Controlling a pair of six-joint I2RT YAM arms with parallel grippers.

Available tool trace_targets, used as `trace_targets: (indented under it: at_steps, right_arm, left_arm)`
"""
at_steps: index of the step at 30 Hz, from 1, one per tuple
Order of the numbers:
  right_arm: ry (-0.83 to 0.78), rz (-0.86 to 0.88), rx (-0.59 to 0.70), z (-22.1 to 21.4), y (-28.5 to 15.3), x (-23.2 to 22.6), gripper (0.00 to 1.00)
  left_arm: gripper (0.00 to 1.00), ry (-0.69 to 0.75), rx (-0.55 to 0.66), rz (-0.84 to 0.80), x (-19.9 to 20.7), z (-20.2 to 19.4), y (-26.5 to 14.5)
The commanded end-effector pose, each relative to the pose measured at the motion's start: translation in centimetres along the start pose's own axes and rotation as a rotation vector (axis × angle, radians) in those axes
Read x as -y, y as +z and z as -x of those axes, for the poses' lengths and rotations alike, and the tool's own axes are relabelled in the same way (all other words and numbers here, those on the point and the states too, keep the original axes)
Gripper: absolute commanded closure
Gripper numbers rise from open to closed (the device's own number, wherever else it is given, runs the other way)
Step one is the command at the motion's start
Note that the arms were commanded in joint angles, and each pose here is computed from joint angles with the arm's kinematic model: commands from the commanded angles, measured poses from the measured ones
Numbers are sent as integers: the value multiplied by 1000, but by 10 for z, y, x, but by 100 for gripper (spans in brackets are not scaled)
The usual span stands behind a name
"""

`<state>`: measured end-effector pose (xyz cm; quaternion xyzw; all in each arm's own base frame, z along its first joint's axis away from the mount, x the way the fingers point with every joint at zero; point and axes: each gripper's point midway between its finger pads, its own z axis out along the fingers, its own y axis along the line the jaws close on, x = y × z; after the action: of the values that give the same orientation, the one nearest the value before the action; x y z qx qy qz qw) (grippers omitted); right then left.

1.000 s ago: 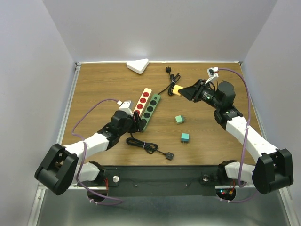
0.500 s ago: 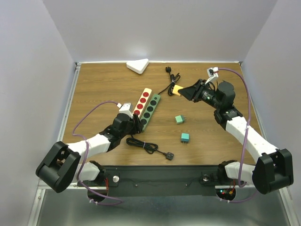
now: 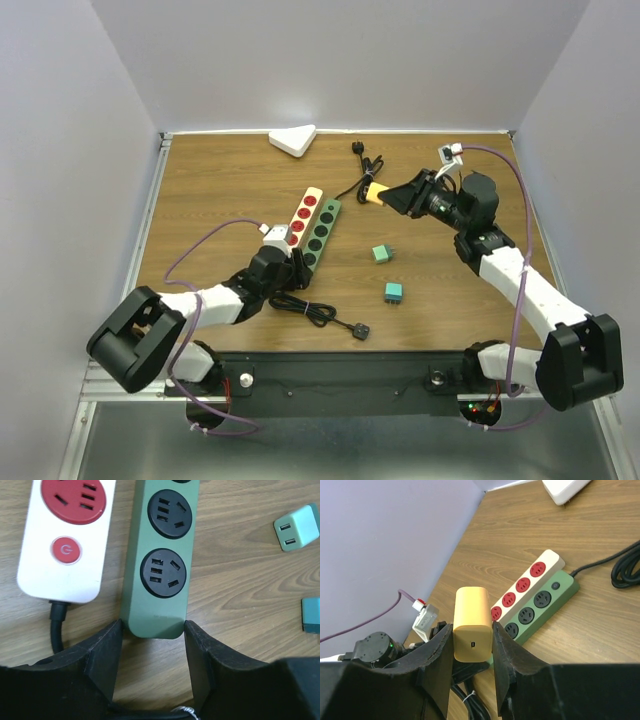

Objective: Insert the plug

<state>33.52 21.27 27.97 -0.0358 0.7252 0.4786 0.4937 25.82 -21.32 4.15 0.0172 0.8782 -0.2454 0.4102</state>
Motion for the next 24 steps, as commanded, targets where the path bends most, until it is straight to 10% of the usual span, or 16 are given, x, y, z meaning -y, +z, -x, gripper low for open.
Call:
trace_targets:
  at_steps: [1, 15, 24]
  right_arm:
    - [1, -37, -14, -2, 3, 7, 100]
    - [19, -337, -273, -37, 17, 80, 100]
    - [-53, -406, -454, -54, 46, 94, 99]
  left_arm:
    - [39, 7, -11, -147, 42, 1, 8]
    - [39, 30, -85, -433, 149, -31, 7]
    - [37, 53, 16, -328, 128, -1, -11]
